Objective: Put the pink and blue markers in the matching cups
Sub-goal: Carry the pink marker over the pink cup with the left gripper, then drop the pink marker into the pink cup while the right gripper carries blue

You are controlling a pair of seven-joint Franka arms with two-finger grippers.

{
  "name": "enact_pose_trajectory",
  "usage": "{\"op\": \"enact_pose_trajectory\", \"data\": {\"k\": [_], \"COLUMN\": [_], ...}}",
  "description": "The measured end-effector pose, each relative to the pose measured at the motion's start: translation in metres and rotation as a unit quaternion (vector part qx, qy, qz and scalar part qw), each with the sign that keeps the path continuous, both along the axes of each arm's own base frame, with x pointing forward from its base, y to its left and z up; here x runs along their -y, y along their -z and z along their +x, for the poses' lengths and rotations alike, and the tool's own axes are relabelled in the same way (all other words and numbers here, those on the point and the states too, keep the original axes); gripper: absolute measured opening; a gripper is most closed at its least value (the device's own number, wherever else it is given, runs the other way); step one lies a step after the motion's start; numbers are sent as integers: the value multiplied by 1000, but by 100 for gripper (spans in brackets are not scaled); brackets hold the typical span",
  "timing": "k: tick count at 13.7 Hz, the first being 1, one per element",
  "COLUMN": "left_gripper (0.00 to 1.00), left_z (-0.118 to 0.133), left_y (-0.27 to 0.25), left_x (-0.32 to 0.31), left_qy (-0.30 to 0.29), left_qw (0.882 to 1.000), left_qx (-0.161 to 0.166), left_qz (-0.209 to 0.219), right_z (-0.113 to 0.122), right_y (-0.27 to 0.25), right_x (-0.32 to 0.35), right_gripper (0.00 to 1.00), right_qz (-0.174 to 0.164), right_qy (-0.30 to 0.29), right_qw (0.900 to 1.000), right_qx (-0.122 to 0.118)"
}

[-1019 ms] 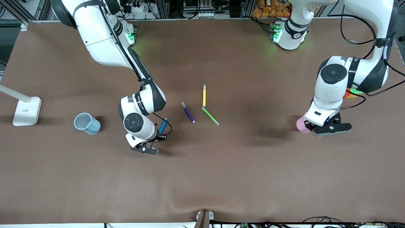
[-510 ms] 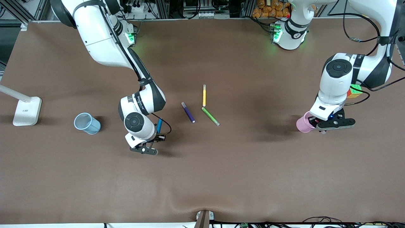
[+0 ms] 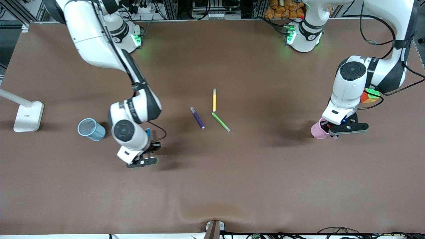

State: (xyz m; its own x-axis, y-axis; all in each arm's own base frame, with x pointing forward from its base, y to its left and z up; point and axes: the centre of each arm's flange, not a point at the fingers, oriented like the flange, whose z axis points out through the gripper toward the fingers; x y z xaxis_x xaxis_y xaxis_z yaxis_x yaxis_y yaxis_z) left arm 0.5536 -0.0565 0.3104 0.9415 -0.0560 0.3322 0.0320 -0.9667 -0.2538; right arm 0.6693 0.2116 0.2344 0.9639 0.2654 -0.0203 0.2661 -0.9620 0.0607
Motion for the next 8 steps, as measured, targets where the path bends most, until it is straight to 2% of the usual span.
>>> {"op": "enact_pose_trajectory", "data": {"k": [2,4,6,8], "left_gripper": [17,17,32,53], "left_z": [-2,-2,-1,2], "left_y": [7,15,16,12], "left_x": [-4,-10,-12,-11], "left_qy": [-5,-8,-9,-8], "left_qw": [1000,1000,1000,1000], "left_qx": [-4,-5,-3,3], "left_qz": [-3,-9,-11,-12], "right_z": [5,6,-3,-18], "right_y": [-22,-47,-63,-73], "right_x": [18,38,74,133], "right_gripper": [17,17,17,17], "right_qz": [3,25,63,96], "right_qy": [-54,-100,-135,-164], "right_qw": [999,995,989,982], "right_qx": [-1,-5,-10,-12]}}
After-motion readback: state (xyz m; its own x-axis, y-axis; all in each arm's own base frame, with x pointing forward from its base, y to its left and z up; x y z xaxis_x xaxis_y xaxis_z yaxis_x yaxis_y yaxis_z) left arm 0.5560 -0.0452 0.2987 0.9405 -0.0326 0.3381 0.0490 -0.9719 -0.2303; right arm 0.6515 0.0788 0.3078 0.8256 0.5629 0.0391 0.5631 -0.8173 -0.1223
